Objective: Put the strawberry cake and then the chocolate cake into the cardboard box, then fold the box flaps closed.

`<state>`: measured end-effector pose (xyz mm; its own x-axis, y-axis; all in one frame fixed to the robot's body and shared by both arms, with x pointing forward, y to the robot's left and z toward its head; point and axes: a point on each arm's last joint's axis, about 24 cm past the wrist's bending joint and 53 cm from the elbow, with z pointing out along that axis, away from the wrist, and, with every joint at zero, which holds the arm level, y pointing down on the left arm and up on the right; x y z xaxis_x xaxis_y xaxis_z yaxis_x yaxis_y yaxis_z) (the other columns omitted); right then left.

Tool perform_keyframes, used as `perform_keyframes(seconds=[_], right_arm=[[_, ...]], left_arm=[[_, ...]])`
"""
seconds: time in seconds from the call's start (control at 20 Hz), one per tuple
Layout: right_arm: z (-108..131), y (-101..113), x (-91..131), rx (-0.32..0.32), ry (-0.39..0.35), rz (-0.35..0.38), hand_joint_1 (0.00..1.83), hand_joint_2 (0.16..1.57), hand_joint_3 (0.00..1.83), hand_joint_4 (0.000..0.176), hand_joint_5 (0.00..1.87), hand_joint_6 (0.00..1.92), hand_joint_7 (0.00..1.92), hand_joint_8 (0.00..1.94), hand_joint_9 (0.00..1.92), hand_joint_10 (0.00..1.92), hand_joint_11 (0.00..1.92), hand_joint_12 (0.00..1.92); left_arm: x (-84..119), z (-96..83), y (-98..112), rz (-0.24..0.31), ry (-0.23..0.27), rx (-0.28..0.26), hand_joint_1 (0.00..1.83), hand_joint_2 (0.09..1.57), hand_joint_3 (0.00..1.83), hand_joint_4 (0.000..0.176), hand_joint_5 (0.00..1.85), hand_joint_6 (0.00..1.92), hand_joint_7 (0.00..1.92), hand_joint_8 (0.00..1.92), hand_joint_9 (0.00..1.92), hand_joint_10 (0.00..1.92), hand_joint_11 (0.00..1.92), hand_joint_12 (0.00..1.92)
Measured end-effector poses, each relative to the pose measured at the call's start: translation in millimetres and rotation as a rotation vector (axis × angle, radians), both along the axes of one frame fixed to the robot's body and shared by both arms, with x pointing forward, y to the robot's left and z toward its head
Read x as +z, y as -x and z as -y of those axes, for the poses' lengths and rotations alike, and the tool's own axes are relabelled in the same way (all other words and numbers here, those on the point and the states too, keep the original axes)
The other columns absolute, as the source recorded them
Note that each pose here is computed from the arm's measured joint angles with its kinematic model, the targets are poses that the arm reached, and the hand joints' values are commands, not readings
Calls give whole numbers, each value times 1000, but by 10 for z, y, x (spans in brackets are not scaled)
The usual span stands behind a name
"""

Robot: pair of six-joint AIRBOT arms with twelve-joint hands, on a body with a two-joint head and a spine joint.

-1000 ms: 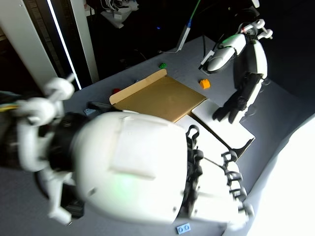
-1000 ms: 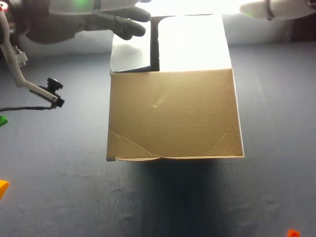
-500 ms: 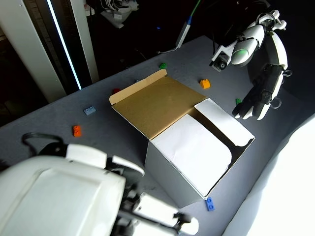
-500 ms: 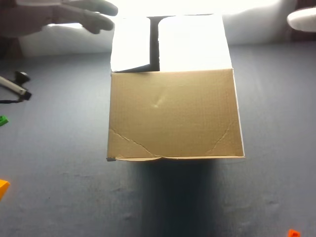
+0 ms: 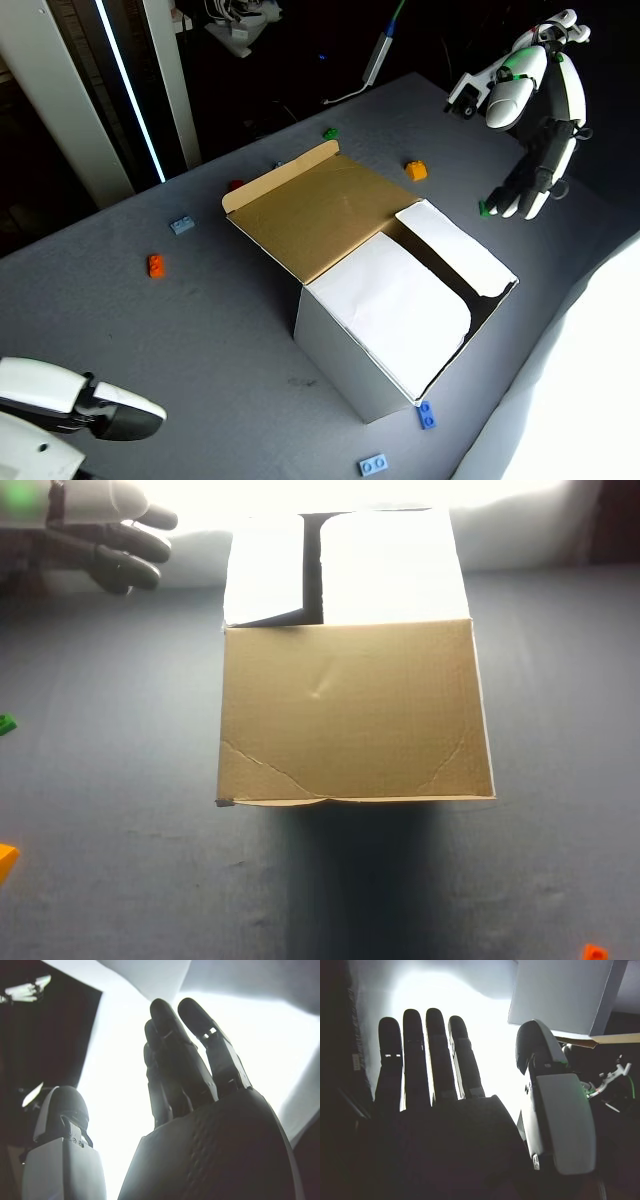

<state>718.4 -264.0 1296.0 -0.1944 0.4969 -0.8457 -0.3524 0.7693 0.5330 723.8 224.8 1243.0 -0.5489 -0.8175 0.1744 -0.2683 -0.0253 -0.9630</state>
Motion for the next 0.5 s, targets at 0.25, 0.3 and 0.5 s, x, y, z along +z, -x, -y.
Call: perform_keyframes(seconds=[0.25, 0.3, 0.5], right_arm=[[-128, 188, -141, 10, 16, -33, 323, 1253, 0, 0, 354, 8, 402, 2, 270, 415, 0, 1268], [-173, 224, -165, 19, 8, -43, 294, 1254, 0, 0, 352, 7, 407, 4, 266, 416, 0, 1277], [-245, 271, -271, 34, 31, -64, 282, 1267, 1, 0, 342, 3, 384, 0, 251, 418, 0, 1270]], left_arm=[[-153, -28, 171, -90, -12, -20, 503, 1079, 0, 0, 563, 11, 688, 3, 813, 6, 251, 1269], [-203, -27, 214, -113, -21, -32, 496, 1077, 0, 0, 559, 8, 685, 2, 805, 2, 240, 1269], [-357, -36, 345, -188, -41, -37, 499, 1090, 3, 0, 561, 4, 687, 4, 797, 2, 214, 1286]])
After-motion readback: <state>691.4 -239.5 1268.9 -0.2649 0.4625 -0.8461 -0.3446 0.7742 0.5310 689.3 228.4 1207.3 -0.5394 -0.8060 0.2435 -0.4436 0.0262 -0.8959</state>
